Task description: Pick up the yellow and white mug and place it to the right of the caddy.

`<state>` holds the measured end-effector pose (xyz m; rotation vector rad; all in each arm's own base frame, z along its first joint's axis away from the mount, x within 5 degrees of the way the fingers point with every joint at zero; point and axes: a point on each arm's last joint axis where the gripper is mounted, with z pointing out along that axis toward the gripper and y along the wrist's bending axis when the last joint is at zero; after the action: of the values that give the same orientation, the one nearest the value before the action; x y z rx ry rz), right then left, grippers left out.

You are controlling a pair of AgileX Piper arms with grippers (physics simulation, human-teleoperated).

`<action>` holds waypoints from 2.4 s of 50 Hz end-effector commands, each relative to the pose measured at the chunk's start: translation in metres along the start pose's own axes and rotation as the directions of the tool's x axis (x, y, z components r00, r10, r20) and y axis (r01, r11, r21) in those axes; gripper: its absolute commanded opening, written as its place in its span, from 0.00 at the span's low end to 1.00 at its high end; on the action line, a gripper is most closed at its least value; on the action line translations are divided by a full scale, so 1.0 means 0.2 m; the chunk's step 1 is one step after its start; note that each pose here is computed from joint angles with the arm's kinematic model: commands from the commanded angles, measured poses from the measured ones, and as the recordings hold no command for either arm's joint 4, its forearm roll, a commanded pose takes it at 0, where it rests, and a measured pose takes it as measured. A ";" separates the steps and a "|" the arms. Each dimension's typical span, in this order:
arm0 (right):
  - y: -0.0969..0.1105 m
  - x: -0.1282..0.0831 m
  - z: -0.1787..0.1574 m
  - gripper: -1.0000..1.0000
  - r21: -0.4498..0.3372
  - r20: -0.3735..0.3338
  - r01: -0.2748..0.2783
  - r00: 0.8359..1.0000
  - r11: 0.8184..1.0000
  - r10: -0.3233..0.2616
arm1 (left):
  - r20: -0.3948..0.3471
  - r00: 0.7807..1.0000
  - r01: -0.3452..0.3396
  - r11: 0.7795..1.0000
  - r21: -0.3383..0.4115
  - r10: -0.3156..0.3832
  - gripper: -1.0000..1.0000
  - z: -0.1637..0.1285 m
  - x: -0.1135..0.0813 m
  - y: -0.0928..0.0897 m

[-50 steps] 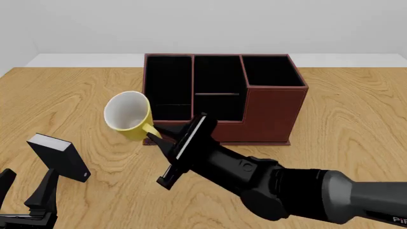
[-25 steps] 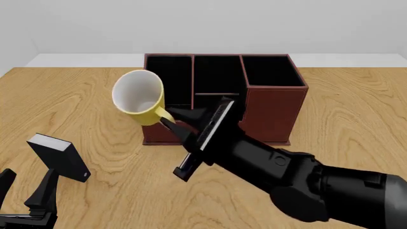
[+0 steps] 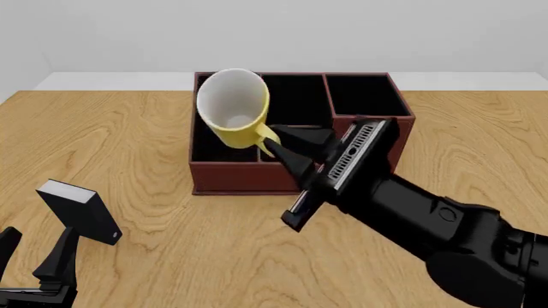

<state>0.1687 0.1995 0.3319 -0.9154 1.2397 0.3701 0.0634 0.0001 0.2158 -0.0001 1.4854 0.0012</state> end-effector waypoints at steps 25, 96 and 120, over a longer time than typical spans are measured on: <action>-0.18 -0.07 -0.33 0.00 0.154 0.000 0.031 1.000 0.988 -0.031 | 0.000 1.000 0.000 1.000 0.000 0.000 1.00 0.00 0.00 0.00; -0.27 -0.21 -0.91 0.00 0.424 -0.031 0.080 0.997 0.902 -0.074 | 0.001 1.000 0.000 1.000 -0.003 0.000 1.00 -0.04 0.00 0.00; -0.27 -0.21 -0.98 0.00 0.485 -0.039 0.069 0.998 0.872 -0.057 | 0.001 1.000 0.000 1.000 -0.002 0.000 1.00 -0.04 -0.01 0.00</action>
<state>0.0708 0.0320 0.3805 -0.5620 1.2492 0.0017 0.0557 0.0002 0.2162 -0.0020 1.4843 0.0029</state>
